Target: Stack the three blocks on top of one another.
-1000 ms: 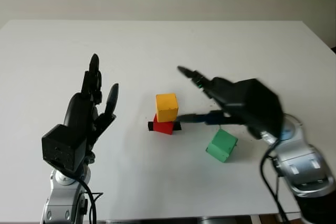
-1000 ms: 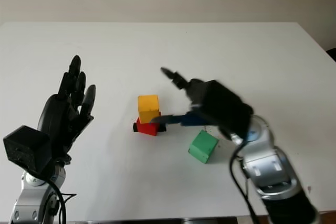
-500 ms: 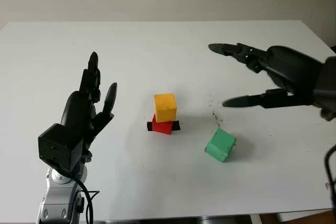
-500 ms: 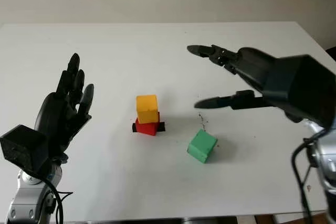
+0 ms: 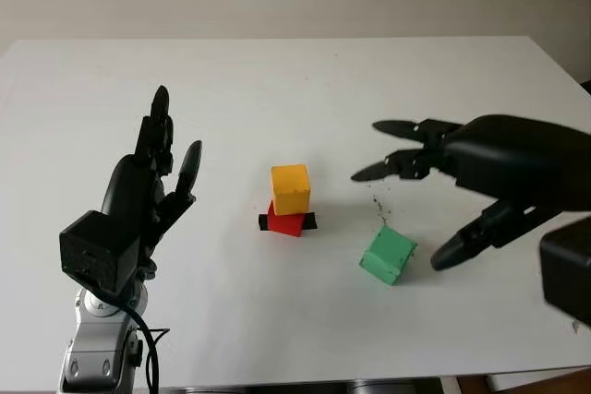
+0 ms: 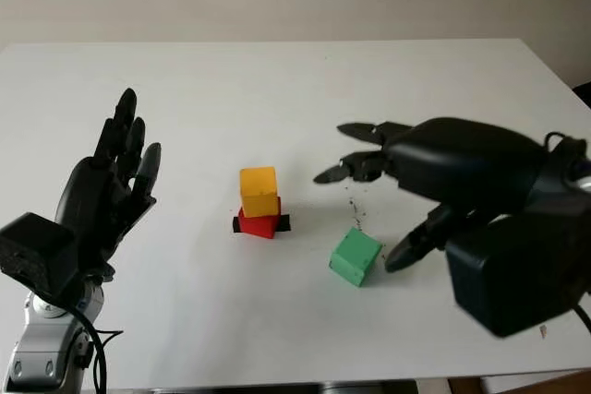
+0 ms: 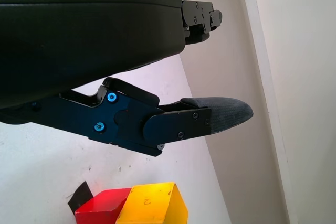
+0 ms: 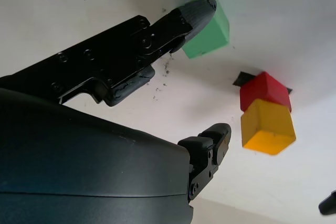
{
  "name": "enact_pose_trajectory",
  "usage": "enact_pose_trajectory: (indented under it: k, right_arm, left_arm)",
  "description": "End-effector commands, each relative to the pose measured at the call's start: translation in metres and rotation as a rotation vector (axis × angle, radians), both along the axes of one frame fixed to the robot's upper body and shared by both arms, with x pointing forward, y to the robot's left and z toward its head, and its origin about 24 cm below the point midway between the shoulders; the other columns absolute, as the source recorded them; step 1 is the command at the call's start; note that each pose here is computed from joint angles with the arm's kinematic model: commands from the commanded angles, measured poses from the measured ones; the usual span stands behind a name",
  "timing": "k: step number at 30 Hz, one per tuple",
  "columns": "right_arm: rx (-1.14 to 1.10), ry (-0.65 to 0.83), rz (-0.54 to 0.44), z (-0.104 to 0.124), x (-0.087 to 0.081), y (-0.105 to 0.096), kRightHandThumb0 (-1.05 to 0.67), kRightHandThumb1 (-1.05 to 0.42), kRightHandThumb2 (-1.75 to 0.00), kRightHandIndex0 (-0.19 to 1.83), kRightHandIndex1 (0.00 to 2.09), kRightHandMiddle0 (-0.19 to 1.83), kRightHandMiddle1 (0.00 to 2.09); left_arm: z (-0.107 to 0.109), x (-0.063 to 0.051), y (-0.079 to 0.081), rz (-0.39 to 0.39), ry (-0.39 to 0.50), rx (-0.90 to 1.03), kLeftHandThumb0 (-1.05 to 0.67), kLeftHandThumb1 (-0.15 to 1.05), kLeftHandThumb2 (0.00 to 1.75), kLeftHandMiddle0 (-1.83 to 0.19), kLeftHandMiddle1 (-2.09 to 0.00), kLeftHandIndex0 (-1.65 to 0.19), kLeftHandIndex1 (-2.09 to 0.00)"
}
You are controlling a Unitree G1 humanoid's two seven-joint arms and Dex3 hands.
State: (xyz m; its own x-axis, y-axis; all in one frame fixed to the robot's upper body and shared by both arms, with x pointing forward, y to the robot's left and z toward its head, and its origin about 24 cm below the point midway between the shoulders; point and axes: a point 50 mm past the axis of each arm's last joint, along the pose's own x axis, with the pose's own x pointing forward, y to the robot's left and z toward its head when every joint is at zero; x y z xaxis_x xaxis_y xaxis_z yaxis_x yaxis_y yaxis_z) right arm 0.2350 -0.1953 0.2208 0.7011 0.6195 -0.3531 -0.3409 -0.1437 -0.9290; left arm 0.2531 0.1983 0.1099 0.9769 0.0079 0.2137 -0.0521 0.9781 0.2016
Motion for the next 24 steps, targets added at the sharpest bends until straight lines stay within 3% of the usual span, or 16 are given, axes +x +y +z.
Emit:
enact_pose_trajectory:
  k: [1,24]
  right_arm:
    - [-0.042,0.01,0.019,-0.006,-0.001,0.001,-0.59,-0.77,-0.05,-0.02,0.06,0.34,0.23]
    - [-0.036,-0.159,0.128,-0.065,0.008,-0.007,-0.53,-0.84,-0.06,0.07,0.07,0.5,0.25]
  left_arm:
    - [0.004,0.002,0.001,-0.003,-0.011,0.001,-0.69,1.05,0.52,0.11,-0.05,0.1,-0.05]
    - [0.003,-0.002,0.002,0.006,-0.009,0.007,-0.67,1.05,0.53,0.1,-0.06,0.09,-0.05]
